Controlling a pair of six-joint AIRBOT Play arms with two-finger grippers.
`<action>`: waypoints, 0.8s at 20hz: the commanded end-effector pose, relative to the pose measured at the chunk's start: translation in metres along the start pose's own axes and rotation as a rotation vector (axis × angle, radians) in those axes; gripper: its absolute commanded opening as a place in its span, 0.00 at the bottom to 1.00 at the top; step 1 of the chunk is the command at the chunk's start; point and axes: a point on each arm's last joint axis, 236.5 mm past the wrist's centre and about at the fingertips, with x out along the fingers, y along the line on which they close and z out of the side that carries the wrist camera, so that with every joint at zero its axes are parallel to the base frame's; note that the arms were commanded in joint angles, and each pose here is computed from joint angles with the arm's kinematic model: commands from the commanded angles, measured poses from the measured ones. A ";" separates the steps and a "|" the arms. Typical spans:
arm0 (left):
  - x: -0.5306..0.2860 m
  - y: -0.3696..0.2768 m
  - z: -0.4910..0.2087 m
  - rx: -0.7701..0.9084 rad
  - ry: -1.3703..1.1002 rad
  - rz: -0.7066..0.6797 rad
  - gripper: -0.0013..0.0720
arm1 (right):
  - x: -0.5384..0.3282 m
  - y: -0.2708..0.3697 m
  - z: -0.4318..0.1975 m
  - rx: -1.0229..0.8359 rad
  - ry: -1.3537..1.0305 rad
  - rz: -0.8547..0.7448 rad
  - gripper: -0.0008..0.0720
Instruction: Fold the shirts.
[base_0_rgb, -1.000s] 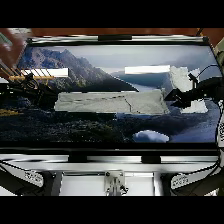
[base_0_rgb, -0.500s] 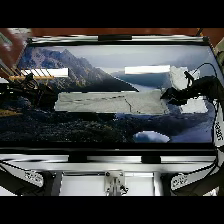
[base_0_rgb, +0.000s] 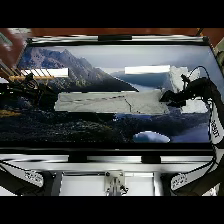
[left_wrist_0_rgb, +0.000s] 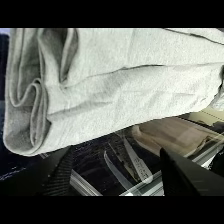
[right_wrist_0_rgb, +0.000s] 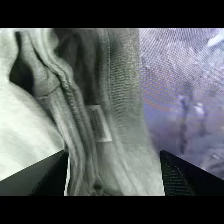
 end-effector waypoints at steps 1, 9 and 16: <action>0.000 0.000 0.000 0.000 -0.001 0.000 0.85 | 0.017 0.014 -0.001 0.054 0.018 0.092 0.93; 0.000 0.000 0.001 0.000 -0.003 0.000 0.84 | 0.025 0.029 -0.021 -0.050 0.102 0.157 0.11; 0.007 -0.050 0.007 0.158 -0.052 -0.058 0.27 | -0.046 0.065 -0.003 -0.094 -0.017 0.158 0.11</action>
